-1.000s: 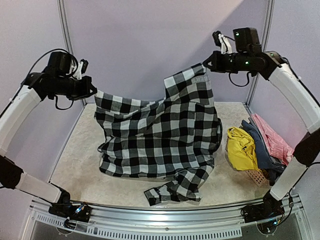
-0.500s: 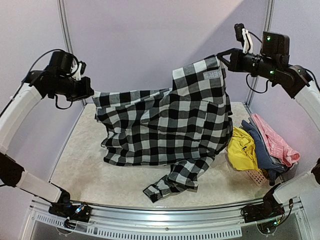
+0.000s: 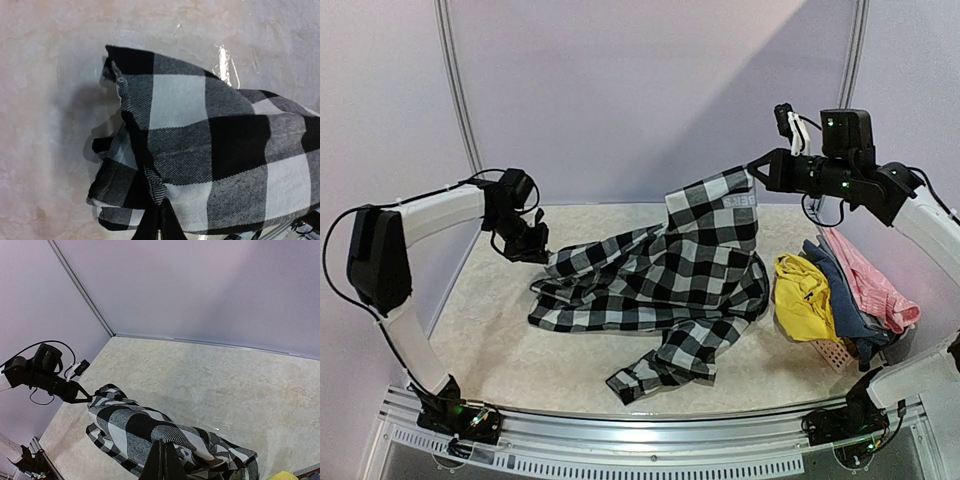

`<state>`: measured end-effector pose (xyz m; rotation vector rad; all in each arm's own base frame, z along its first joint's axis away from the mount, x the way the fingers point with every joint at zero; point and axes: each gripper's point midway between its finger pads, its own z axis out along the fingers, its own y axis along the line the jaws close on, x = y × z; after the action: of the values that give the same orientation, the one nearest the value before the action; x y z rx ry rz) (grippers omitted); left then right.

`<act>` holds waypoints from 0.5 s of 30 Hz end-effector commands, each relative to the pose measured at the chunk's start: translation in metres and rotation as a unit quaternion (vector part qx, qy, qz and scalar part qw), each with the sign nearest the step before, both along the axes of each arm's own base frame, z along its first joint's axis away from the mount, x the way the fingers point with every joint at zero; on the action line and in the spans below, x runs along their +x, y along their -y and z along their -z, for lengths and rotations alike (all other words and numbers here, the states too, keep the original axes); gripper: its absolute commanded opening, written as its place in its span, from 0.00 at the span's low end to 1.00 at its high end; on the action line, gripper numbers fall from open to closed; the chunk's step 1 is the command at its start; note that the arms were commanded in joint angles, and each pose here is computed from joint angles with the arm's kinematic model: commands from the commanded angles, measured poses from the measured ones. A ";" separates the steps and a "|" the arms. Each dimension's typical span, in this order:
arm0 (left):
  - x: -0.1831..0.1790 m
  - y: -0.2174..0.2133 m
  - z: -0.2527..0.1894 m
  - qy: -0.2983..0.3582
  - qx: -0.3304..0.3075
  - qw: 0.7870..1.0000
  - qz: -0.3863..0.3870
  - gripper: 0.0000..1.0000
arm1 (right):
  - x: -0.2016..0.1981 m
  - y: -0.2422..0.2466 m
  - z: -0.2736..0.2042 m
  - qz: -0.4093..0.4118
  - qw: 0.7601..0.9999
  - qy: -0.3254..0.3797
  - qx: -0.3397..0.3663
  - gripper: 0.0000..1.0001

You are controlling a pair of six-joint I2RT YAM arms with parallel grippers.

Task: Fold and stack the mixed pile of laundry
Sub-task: Place the crumpled shirt at the center of the board.

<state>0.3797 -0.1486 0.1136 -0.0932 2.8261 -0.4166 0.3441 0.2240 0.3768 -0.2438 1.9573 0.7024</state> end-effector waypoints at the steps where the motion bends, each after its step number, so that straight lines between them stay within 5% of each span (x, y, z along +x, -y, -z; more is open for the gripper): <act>1: 0.012 0.013 0.012 -0.008 -0.023 1.000 0.016 0.10 | 0.001 0.002 0.000 0.009 1.000 -0.007 0.008 0.00; 8: 0.002 0.021 -0.002 0.018 -0.051 0.998 0.037 0.64 | 0.014 -0.003 0.005 0.018 1.000 -0.023 0.004 0.00; 15: -0.032 0.038 -0.002 0.052 -0.133 0.987 0.071 0.60 | 0.033 -0.007 0.000 0.040 0.999 -0.029 0.000 0.00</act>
<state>0.3547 -0.1669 0.1085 -0.0032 2.7684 -0.6305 0.3674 0.2323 0.3628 -0.1861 2.0294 0.6841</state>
